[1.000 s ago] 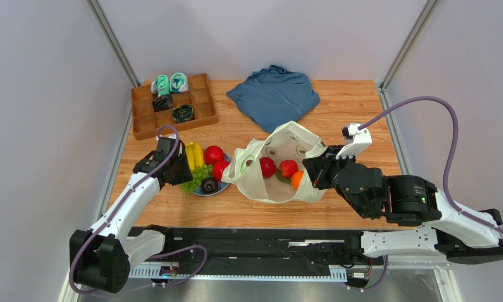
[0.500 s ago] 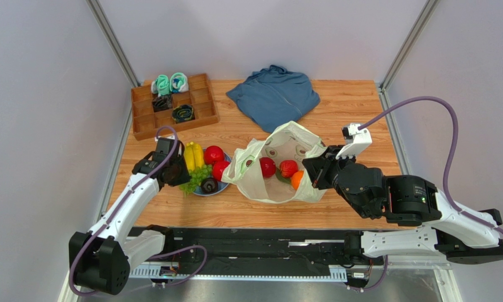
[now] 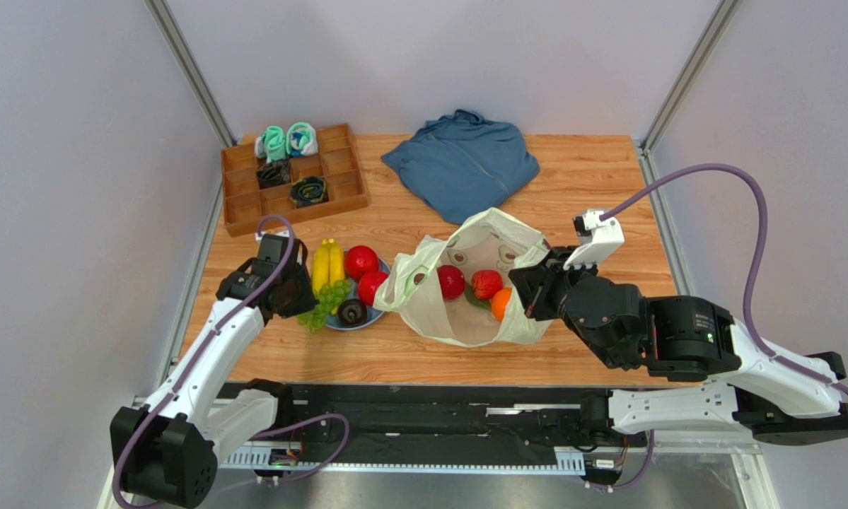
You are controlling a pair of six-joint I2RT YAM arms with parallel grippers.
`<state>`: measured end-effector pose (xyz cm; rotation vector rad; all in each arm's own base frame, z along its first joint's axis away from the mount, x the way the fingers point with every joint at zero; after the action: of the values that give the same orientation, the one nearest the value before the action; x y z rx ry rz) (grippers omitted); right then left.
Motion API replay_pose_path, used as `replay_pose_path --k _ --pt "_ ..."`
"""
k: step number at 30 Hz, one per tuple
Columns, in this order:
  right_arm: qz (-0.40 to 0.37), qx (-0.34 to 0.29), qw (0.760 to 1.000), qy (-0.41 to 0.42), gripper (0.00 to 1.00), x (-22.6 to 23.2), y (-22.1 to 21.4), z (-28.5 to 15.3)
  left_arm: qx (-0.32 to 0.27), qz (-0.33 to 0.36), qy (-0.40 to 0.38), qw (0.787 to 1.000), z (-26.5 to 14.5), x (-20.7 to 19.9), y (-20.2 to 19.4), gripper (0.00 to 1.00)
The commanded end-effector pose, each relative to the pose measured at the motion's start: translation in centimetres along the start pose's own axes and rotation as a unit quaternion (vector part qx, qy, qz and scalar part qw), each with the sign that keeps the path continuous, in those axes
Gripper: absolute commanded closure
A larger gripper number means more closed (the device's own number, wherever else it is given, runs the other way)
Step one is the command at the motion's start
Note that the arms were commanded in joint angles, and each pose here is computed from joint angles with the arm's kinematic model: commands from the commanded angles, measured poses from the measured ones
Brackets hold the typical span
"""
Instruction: Place the fruits into the plastic bag
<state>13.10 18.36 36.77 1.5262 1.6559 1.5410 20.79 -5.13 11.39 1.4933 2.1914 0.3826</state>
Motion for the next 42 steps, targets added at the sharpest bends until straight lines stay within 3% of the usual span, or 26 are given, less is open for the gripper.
replay_pose_path --k 1,14,24,32,37,42 --pt "0.029 -0.023 0.999 0.000 1.00 0.2 1.2 0.0 -0.034 -0.003 -0.007 0.999 -1.9 -0.3 1.7 1.00" --pt "0.027 -0.021 0.999 0.001 1.00 0.4 1.1 0.0 -0.093 0.006 -0.051 0.994 -4.6 -1.4 3.6 1.00" --pt "0.029 -0.019 0.999 0.004 1.00 0.5 1.1 0.0 -0.175 0.015 -0.104 0.979 -9.5 -3.1 6.8 1.00" --pt "0.027 -0.018 0.999 0.005 1.00 0.7 1.1 0.1 -0.189 0.025 -0.170 0.967 -12.4 -5.1 7.4 1.00" --pt "0.026 -0.018 0.999 0.005 1.00 0.7 1.1 0.1 -0.199 0.026 -0.296 0.934 -16.1 -8.6 7.4 1.00" --pt "0.023 -0.016 1.000 0.004 1.00 0.9 1.0 0.2 -0.200 0.021 -0.447 0.872 -21.4 -12.6 7.5 1.00"
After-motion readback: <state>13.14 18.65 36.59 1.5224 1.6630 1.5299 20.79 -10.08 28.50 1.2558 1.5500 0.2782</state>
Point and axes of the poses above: each gripper's point midway between its finger pads, its own z axis out along the fingers, its own x axis along the line the jaws close on, y = z × x, the point moved 2 cm from there along -z, back along the fingers, and after that the axes turned 4 degrees about -z, right-handed, at the moved point
